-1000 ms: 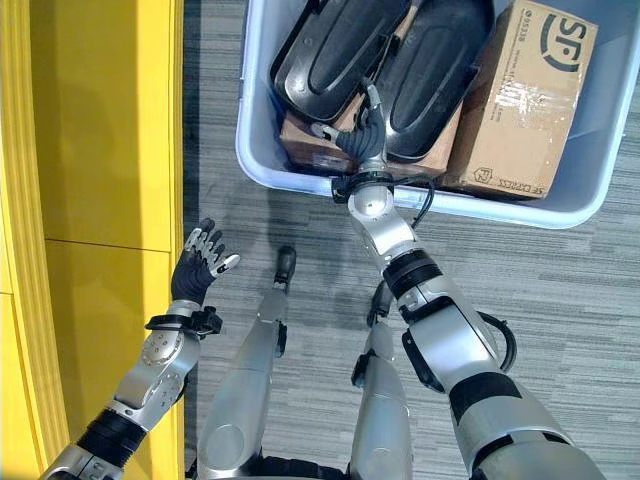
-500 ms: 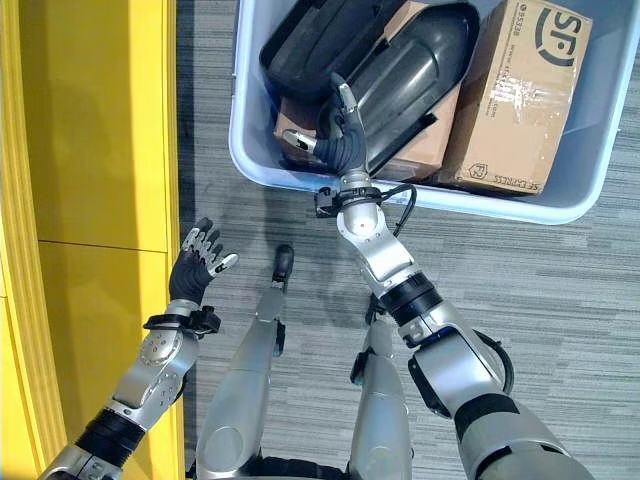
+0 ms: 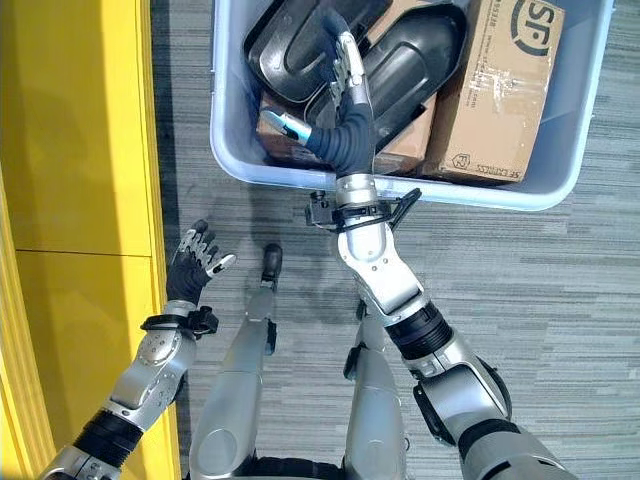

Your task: Move parts from the plastic box to the shelf.

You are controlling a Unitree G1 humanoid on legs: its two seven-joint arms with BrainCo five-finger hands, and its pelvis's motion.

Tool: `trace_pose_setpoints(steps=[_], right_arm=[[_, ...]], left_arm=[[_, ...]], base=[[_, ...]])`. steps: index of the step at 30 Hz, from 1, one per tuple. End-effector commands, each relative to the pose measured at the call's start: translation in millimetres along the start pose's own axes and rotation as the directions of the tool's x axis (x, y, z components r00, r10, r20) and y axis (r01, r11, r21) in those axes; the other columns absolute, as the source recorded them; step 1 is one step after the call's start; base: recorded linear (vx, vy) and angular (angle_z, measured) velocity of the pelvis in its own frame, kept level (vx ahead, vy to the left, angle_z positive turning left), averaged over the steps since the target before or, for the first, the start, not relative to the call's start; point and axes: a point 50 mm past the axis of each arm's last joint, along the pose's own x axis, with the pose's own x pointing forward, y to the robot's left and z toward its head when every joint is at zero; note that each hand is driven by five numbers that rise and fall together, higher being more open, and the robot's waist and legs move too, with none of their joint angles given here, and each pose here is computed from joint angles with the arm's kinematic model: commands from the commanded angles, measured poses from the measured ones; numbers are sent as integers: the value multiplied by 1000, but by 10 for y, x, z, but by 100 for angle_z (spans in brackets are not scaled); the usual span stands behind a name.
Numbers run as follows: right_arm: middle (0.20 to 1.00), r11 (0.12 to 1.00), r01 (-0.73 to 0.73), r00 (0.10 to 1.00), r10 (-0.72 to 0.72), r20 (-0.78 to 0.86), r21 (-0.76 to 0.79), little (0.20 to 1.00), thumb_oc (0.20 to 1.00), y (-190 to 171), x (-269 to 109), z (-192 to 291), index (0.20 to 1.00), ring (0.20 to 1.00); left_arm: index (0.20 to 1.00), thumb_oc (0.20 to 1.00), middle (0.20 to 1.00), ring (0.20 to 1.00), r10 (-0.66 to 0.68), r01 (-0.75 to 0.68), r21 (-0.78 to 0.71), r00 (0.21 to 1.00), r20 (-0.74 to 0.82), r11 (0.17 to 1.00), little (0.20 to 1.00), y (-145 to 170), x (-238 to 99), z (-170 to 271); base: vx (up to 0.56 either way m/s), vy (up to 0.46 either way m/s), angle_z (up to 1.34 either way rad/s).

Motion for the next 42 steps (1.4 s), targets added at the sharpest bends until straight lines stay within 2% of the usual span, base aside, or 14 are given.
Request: trace_pose_setpoints(steps=[1,7,12,23,35,42], right_arm=[[1000,998,22,984,-32,176,59,1000,1000,-13,31,315,1000,1000],[1000,994,84,984,-94,154,67,1000,1000,-89,-52,266,1000,1000],[1000,977,187,979,-194,63,106,1000,1000,-172,-158,96,1000,1000],[1000,924,380,925,-379,-30,47,1000,1000,-343,-256,-121,1000,1000],[1000,847,529,847,-531,-42,-48,1000,1000,-498,-106,-234,1000,1000],[1000,804,593,803,-594,-46,-40,1000,1000,-576,54,-246,1000,1000]], left_arm=[[1000,1000,1000,1000,1,-3,33,997,71,999,1000,80,-150,140],[1000,1000,1000,1000,10,-12,31,997,72,999,1000,76,-157,136],[1000,1000,1000,1000,21,-22,28,998,62,999,1000,60,-169,108],[1000,1000,1000,1000,33,-35,23,998,52,999,1000,37,-188,79],[1000,1000,1000,1000,27,-29,30,998,63,999,1000,2,-177,92],[1000,1000,1000,1000,23,-25,22,997,67,999,1000,-6,-171,99]], base=[[0,0,0],[0,0,0],[0,0,0],[0,0,0],[0,0,0],[0,0,0]])
